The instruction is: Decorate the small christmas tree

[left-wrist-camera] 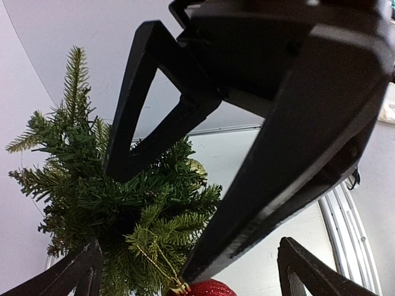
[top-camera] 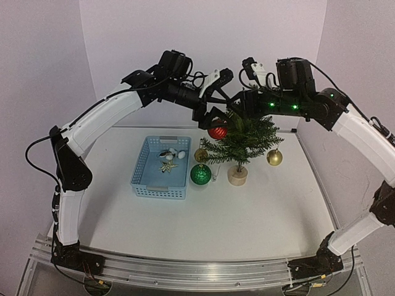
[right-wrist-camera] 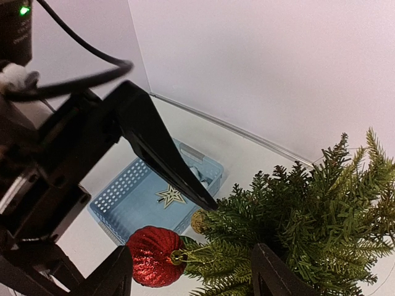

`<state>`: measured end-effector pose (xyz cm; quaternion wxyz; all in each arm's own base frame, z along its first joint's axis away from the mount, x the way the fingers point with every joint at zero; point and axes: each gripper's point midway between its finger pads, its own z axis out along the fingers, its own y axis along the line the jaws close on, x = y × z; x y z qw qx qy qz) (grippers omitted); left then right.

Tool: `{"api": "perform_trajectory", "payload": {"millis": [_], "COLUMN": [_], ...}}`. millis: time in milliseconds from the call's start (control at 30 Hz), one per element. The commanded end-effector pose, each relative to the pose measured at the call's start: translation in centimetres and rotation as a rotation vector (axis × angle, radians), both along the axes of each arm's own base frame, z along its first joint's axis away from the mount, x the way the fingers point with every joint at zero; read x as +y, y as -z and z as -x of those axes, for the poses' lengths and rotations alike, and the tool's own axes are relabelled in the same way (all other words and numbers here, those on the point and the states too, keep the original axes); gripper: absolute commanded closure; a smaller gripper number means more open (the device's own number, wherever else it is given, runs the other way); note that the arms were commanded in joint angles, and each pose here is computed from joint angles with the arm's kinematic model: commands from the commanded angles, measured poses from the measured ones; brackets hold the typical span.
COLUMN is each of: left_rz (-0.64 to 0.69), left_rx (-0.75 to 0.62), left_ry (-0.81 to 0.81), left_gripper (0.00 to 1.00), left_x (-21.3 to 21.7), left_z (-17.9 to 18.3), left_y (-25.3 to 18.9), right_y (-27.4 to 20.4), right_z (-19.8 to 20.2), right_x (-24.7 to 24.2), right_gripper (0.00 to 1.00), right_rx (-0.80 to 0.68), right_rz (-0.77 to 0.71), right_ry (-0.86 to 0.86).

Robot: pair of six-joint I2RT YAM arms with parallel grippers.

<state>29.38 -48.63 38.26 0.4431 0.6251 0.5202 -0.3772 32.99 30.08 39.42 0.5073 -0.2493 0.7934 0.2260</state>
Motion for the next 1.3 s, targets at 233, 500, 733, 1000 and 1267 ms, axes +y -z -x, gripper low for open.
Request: {"api": "perform_trajectory", "payload": {"millis": [233,500,733,1000,1267], "left_rz": [0.049,-0.023,-0.302,-0.456,-0.535], "left_rx": [-0.094,-0.038,0.183,0.323,0.365], "left_ry": [-0.13,-0.423,-0.745,-0.895,-1.003], "left_gripper": [0.12,0.18,0.23,0.31,0.31], "left_x": [6.0,12.3,18.7,19.6,19.8], "left_z": [-1.5,-9.5,-16.9,-21.1,-24.2], "left_y": [-6.8,-4.0,10.4,22.6,29.0], "right_y": [-4.5,-7.0,-7.4,-6.3,-6.3], "right_z": [-0.2,0.4,0.8,0.8,1.0], "right_x": [-1.7,-3.3,-5.4,-5.4,-5.4], "right_gripper": [0.34,0.34,0.33,0.32,0.32], "right_rx": [-0.048,-0.074,-0.104,-0.086,-0.09], "right_rz": [-0.121,-0.189,-0.181,-0.167,-0.161], "right_ry": [0.104,0.161,0.231,0.23,0.219]}}
